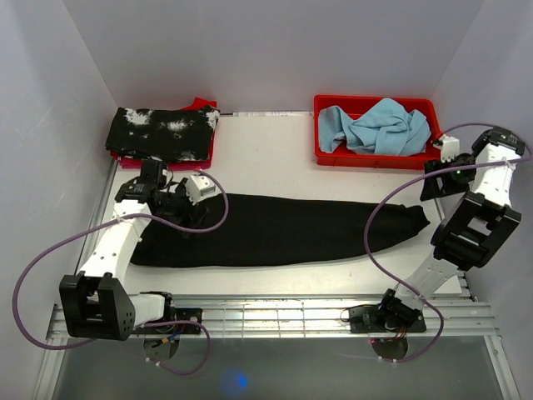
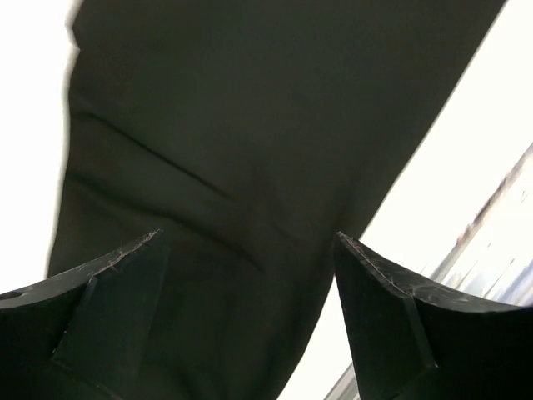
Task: Fold and stack the trousers
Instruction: Fold the trousers
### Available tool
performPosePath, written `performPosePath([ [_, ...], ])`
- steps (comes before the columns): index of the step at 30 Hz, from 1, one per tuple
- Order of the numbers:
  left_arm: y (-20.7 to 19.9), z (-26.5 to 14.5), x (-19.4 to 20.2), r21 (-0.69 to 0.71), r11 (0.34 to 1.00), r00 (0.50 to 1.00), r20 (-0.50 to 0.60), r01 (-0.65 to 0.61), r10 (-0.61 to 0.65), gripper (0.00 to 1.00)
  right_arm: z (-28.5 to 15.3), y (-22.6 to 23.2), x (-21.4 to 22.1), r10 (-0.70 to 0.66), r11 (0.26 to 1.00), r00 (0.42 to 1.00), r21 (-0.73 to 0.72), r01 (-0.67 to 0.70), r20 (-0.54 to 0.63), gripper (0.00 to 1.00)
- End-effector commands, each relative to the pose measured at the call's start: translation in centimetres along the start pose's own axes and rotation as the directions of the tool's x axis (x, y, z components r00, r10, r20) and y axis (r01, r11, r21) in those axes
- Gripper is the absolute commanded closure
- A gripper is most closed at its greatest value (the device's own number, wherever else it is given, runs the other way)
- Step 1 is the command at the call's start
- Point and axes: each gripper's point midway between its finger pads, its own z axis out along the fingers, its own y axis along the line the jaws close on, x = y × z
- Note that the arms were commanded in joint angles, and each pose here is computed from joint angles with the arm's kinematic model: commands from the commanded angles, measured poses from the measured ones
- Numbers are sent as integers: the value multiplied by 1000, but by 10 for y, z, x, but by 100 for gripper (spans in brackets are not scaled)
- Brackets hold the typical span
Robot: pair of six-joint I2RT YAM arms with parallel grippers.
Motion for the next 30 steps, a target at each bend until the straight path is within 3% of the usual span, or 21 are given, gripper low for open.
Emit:
performPosePath([
  [1, 15, -10, -40, -60, 992, 983, 151, 115, -105, 10, -22, 14, -47, -66, 997, 990, -23, 69, 128, 30],
  [4, 39, -1, -50, -104, 960, 955, 180, 258, -237, 12, -14, 55, -72, -126, 981, 974, -123, 150, 187, 50],
  [6, 52, -2, -68, -100, 939, 928, 217, 331, -304, 15, 1, 91, -84, -180, 955, 963, -200, 220, 201, 57],
  [10, 80, 5, -96, -66, 909, 888, 257, 410, -382, 16, 49, 139, -65, -271, 900, 955, -320, 296, 121, 70],
  [17, 109, 36, -102, -20, 899, 878, 225, 438, -423, 18, 112, 141, -16, -334, 880, 943, -355, 315, 9, 74],
  [22, 115, 60, -93, 14, 913, 895, 194, 408, -403, 19, 126, 142, 6, -345, 871, 938, -381, 309, -29, 71],
  [26, 117, 79, -82, 43, 928, 913, 167, 370, -372, 21, 106, 161, -31, -337, 861, 939, -381, 336, 68, 64],
  [30, 115, 96, -72, 85, 951, 940, 149, 297, -307, 29, 78, 168, -87, -372, 867, 893, -248, 432, 253, 36],
])
